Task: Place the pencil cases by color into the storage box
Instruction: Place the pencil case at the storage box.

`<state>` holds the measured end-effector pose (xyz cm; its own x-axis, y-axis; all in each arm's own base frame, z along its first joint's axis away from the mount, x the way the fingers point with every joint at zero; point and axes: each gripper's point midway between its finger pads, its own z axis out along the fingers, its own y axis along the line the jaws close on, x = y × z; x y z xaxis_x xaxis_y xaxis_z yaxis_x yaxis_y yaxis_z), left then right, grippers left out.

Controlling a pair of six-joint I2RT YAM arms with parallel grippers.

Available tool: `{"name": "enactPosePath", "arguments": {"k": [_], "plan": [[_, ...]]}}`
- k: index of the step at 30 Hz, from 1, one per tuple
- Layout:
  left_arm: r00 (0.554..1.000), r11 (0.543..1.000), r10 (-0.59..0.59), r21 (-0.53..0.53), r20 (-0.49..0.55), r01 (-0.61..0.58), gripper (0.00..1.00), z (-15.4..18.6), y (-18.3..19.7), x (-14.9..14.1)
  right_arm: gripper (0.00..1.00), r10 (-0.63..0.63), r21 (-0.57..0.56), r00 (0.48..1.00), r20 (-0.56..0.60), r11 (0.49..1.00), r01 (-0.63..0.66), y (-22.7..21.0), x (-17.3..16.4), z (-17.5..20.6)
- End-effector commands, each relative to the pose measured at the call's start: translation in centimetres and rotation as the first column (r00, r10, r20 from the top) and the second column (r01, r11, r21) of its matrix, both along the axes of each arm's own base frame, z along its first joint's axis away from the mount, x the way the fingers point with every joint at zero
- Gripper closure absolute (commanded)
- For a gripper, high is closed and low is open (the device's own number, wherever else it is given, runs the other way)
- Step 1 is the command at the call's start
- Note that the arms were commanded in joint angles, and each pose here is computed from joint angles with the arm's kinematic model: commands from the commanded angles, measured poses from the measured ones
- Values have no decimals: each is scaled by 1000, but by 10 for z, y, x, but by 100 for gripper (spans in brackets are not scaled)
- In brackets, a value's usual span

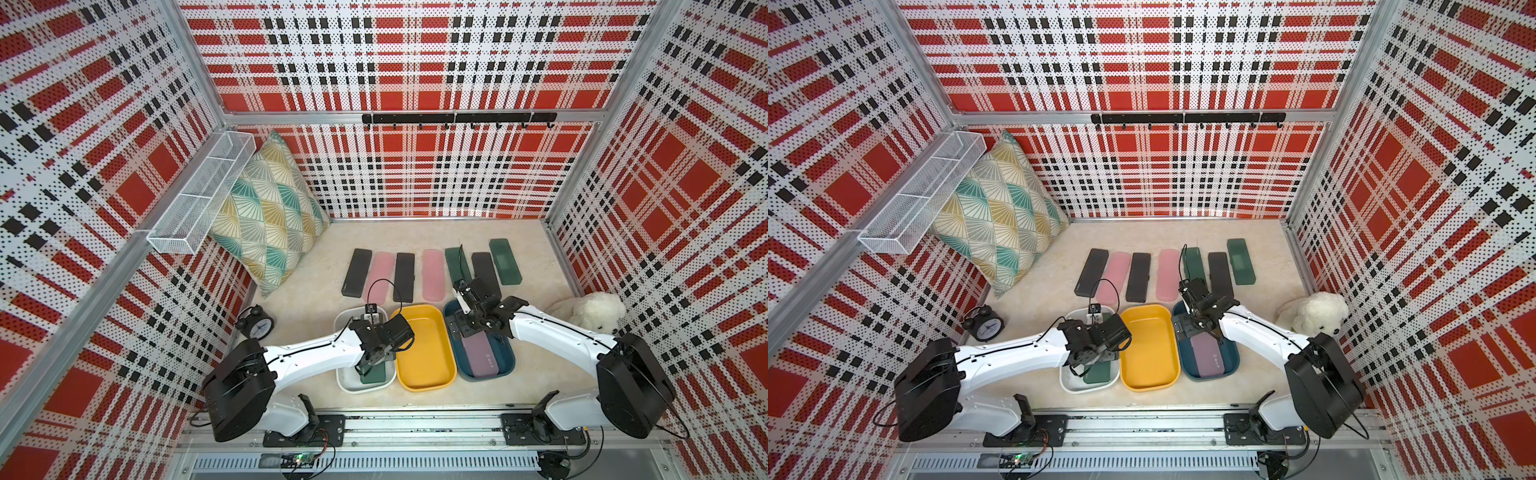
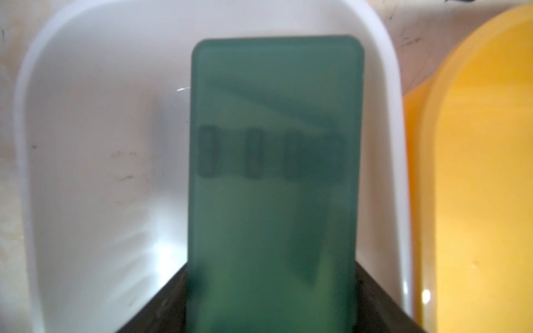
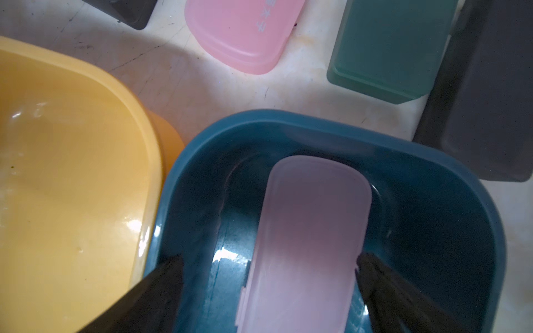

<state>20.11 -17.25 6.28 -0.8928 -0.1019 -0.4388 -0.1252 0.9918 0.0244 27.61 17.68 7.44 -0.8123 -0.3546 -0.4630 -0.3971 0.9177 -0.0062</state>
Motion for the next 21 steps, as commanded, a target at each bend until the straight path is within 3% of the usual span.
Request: {"name": "enactPosePath", "arguments": {"k": [1, 21], "plan": [[999, 999, 18, -45, 52, -16, 26, 19, -7, 6, 0, 7, 27, 1000, 29, 1000, -8, 5, 5, 16], [992, 987, 125, -104, 1, -124, 26, -11, 9, -4, 0, 27, 21, 1000, 13, 999, -27, 9, 6, 10]]}}
